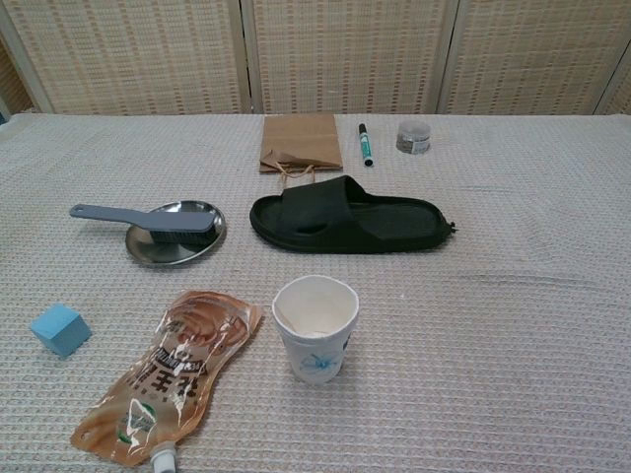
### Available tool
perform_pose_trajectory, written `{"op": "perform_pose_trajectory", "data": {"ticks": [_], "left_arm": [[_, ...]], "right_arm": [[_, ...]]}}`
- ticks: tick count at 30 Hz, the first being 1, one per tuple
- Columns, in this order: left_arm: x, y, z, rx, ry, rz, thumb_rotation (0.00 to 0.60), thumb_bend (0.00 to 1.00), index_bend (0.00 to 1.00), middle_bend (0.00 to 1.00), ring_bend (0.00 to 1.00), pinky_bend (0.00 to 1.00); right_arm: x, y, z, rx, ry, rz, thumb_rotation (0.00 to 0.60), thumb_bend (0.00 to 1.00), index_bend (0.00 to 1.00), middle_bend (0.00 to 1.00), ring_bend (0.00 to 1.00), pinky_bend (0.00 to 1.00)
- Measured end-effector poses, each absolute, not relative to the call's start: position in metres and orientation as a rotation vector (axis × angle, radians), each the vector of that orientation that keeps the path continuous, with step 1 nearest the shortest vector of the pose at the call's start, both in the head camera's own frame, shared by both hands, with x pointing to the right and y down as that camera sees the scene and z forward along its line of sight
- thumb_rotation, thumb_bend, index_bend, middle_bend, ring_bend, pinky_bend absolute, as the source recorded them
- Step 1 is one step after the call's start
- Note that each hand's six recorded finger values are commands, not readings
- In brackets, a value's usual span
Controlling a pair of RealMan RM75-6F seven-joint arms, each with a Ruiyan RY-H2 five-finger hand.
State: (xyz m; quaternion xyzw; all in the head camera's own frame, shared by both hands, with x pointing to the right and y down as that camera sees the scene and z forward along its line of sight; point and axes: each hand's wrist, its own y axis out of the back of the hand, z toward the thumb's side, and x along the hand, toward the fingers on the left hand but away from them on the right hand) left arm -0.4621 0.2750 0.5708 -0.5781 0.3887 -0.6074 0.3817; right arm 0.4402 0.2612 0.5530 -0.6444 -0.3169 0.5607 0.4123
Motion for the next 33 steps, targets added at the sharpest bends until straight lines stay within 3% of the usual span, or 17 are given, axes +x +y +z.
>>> {"op": "perform_pose_trajectory", "data": {"ticks": [5, 7, 12, 15, 24, 33], "left_arm": [[-0.458, 0.274, 0.573, -1.491, 0.987, -1.538, 0.600, 0.46, 0.00, 0.00, 0.00, 0.17], [-0.454, 0.271, 0.575, -1.500, 0.976, -1.522, 0.600, 0.46, 0.00, 0.00, 0.05, 0.22], [-0.433, 0.250, 0.585, -1.545, 0.905, -1.454, 0.600, 0.46, 0.00, 0.00, 0.43, 0.65], [-0.413, 0.231, 0.596, -1.609, 0.841, -1.395, 0.600, 0.46, 0.01, 0.05, 0.56, 0.83], [-0.335, 0.182, 0.660, -1.707, 0.545, -1.313, 0.600, 0.45, 0.09, 0.13, 0.84, 1.00], [-0.287, 0.154, 0.700, -1.671, 0.461, -1.295, 0.600, 0.44, 0.13, 0.16, 0.86, 1.00]], "right_arm": [[0.439, 0.261, 0.552, -1.628, -0.801, 1.405, 0.600, 0.21, 0.00, 0.00, 0.00, 0.00], [0.439, 0.261, 0.552, -1.629, -0.801, 1.405, 0.600, 0.21, 0.00, 0.00, 0.00, 0.00], [0.441, 0.260, 0.557, -1.619, -0.791, 1.427, 0.600, 0.21, 0.00, 0.00, 0.00, 0.00], [0.442, 0.259, 0.562, -1.617, -0.784, 1.440, 0.600, 0.21, 0.00, 0.00, 0.00, 0.00], [0.447, 0.255, 0.573, -1.611, -0.775, 1.484, 0.600, 0.21, 0.00, 0.00, 0.00, 0.00], [0.451, 0.253, 0.575, -1.603, -0.778, 1.499, 0.600, 0.21, 0.00, 0.00, 0.00, 0.00]]}}
